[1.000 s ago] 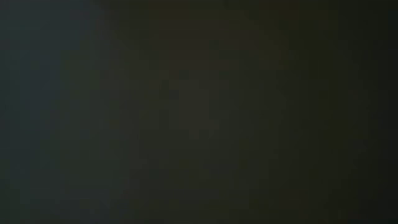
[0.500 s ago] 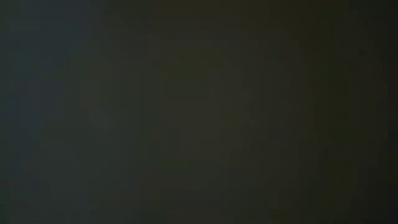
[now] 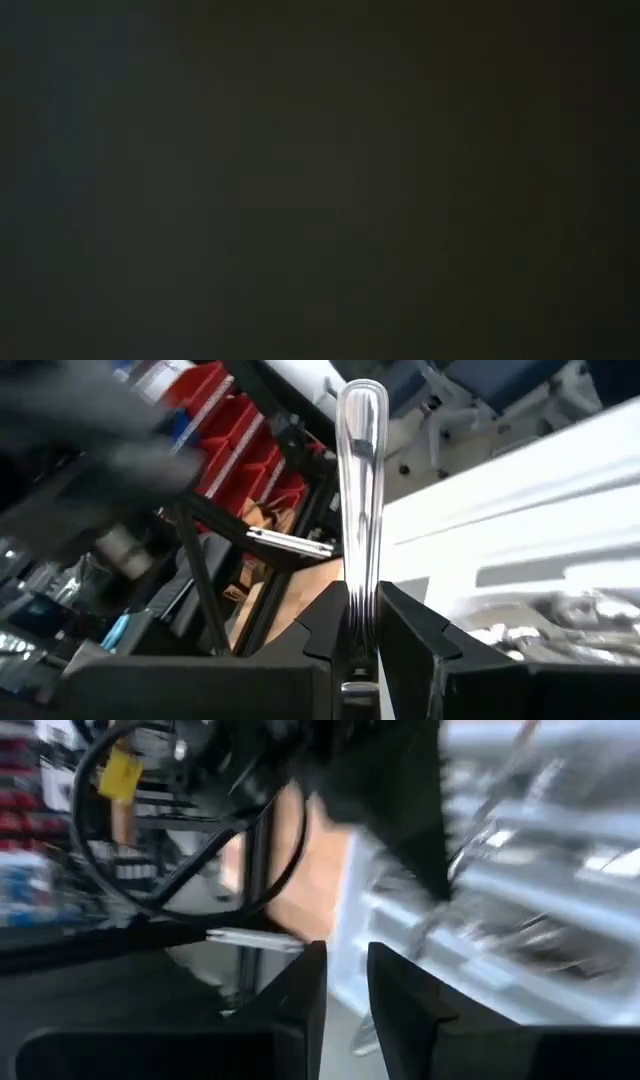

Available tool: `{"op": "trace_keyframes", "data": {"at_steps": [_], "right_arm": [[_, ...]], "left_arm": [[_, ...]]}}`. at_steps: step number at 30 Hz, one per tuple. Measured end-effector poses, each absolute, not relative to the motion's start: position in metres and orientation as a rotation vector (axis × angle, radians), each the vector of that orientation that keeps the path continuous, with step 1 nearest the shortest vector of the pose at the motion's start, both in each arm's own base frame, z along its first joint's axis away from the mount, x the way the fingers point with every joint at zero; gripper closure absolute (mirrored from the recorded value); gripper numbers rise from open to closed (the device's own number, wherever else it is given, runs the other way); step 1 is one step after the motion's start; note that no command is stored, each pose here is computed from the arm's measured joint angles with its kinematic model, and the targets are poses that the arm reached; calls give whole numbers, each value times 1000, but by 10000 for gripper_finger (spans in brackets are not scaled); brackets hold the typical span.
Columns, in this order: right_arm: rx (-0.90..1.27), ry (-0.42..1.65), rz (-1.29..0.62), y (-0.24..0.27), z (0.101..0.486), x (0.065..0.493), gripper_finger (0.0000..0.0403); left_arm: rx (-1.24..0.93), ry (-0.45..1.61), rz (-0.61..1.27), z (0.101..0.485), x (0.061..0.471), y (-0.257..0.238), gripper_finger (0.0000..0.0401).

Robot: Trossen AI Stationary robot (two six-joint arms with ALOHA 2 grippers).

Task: Sort silverware
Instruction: Put the silver knife into the middle section of the white silverware tray

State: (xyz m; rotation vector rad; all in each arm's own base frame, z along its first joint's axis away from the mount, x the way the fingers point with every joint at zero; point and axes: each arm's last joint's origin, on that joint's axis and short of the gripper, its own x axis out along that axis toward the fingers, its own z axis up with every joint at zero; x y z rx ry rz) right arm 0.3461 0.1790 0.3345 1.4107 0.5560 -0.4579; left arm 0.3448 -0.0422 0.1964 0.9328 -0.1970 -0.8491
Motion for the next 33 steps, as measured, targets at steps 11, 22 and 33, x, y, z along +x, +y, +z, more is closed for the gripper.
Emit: {"op": "trace_keyframes", "data": {"at_steps": [11, 22, 33], "right_arm": [[1545, 440, -541, 222, 286, 367, 325], [1487, 573, -665, 222, 260, 365, 325], [1495, 572, -653, 231, 235, 379, 325]], "left_arm": [[1110, -97, -927, 178, 338, -41, 358], [1155, -70, -1016, 170, 332, -59, 358], [1226, -41, -980, 170, 331, -71, 358]]}}
